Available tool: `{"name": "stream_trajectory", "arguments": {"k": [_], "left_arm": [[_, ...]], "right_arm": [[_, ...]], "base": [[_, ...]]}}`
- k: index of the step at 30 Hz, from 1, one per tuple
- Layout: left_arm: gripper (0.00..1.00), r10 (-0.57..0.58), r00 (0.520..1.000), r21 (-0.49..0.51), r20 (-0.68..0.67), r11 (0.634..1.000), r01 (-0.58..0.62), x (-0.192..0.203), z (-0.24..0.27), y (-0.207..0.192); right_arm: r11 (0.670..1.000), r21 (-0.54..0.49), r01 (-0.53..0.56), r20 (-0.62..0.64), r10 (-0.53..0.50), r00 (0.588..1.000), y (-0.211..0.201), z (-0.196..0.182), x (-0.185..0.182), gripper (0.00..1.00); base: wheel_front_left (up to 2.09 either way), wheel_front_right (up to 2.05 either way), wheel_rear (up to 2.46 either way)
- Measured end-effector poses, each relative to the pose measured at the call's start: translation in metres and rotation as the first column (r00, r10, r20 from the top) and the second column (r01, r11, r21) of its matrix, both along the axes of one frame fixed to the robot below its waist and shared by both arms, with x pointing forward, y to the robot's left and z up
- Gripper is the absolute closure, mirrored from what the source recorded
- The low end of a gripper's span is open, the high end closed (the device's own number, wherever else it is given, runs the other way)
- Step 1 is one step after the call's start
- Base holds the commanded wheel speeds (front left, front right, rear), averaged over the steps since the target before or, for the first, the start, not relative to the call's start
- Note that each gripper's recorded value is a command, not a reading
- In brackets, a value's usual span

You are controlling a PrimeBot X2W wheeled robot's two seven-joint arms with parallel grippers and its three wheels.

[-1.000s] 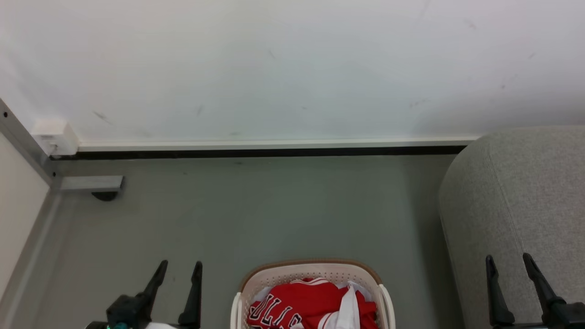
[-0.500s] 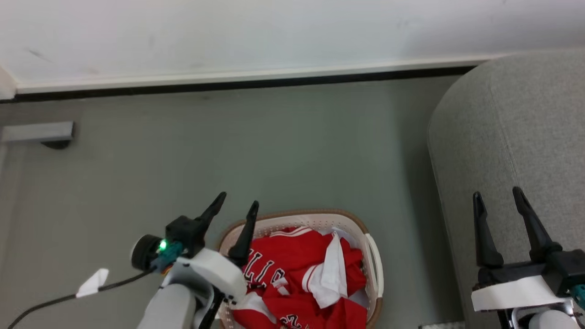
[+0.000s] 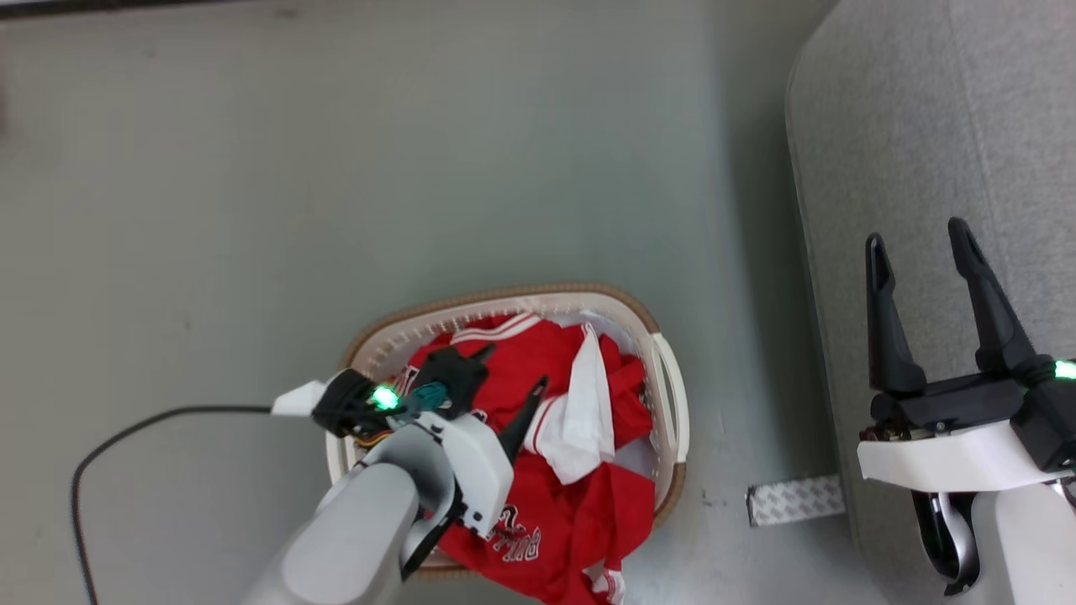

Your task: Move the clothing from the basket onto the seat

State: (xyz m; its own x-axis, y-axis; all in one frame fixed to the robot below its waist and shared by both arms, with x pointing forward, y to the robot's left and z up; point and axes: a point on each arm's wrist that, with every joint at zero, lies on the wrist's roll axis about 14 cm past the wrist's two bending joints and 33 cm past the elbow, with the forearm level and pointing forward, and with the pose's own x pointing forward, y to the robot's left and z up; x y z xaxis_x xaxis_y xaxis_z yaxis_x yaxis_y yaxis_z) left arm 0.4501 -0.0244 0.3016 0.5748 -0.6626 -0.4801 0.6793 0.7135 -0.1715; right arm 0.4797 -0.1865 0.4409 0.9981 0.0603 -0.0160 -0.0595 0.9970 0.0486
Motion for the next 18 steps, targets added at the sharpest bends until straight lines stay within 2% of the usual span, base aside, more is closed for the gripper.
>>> {"name": "stream_trajectory", "arguments": {"k": [4, 10, 18], "left_arm": [[0.00, -0.084, 0.992, 0.037, -0.093, 0.995, 0.088, -0.013, -0.032, -0.014], [0.00, -0.198, 0.963, 0.109, -0.184, 0.969, 0.220, -0.027, -0.073, -0.019], [0.00, -0.261, 0.917, 0.146, -0.302, 0.938, 0.315, -0.048, -0.111, -0.012]], "right_arm": [[1.000, 0.002, -0.001, -0.021, 0.001, 1.000, 0.000, -0.015, 0.008, 0.00], [1.000, 0.009, -0.003, -0.056, 0.004, 0.998, -0.001, -0.036, 0.015, 0.00], [1.000, 0.018, 0.016, -0.089, -0.014, 0.996, -0.008, -0.053, 0.016, 0.00]], "base": [[0.00, 0.00, 0.00], [0.00, 0.00, 0.00], [0.00, 0.00, 0.00]]}}
